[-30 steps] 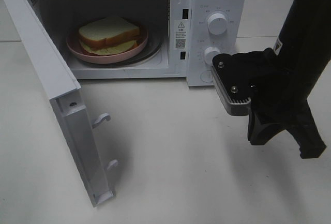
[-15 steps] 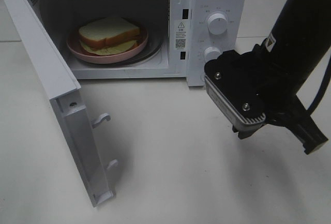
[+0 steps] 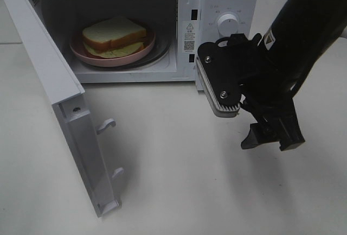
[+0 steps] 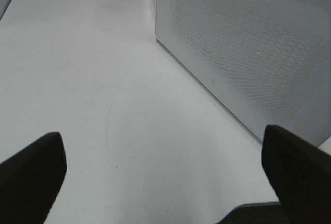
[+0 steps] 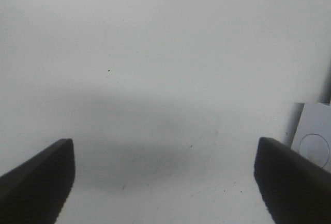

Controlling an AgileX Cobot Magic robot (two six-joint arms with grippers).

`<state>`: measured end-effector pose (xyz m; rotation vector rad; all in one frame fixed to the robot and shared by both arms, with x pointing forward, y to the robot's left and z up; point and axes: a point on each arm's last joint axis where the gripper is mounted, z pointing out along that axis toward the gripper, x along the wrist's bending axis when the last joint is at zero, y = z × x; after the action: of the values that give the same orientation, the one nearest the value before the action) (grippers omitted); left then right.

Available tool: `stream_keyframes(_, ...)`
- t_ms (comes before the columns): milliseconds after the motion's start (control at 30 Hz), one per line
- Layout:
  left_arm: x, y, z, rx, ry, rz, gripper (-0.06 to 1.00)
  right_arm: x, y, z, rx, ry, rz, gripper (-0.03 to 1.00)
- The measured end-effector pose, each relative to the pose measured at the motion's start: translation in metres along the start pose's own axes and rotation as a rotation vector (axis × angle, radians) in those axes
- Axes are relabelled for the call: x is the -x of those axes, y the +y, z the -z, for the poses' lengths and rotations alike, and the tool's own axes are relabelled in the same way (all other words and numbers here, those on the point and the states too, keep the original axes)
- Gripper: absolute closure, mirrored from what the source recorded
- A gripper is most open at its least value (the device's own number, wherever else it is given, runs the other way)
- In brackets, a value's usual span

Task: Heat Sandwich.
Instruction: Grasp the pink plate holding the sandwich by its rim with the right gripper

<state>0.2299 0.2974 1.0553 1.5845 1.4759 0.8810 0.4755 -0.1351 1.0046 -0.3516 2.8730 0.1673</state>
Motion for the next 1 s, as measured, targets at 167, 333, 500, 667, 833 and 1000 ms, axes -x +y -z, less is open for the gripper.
stream_keyframes(167,0.0,0.0,0.0,0.0,0.0,0.0,-0.02,0.004,0.001,0.0,0.01,-0.039,0.003,0.02)
stream_keyframes(333,0.0,0.0,0.0,0.0,0.0,0.0,-0.02,0.015,0.005,0.008,0.031,-0.108,0.009,0.02)
stream_keyframes(500,0.0,0.0,0.0,0.0,0.0,0.0,-0.02,0.027,0.009,0.009,0.044,-0.148,0.022,0.03)
stream_keyframes(667,0.0,0.0,0.0,0.0,0.0,0.0,-0.02,0.037,0.016,0.002,0.052,-0.168,0.038,0.05)
stream_keyframes(833,0.0,0.0,0.0,0.0,0.0,0.0,-0.02,0.051,0.028,-0.004,0.073,-0.216,0.08,0.06)
stream_keyframes(1000,0.0,0.0,0.0,0.0,0.0,0.0,-0.02,0.064,0.036,-0.01,0.078,-0.237,0.131,0.07)
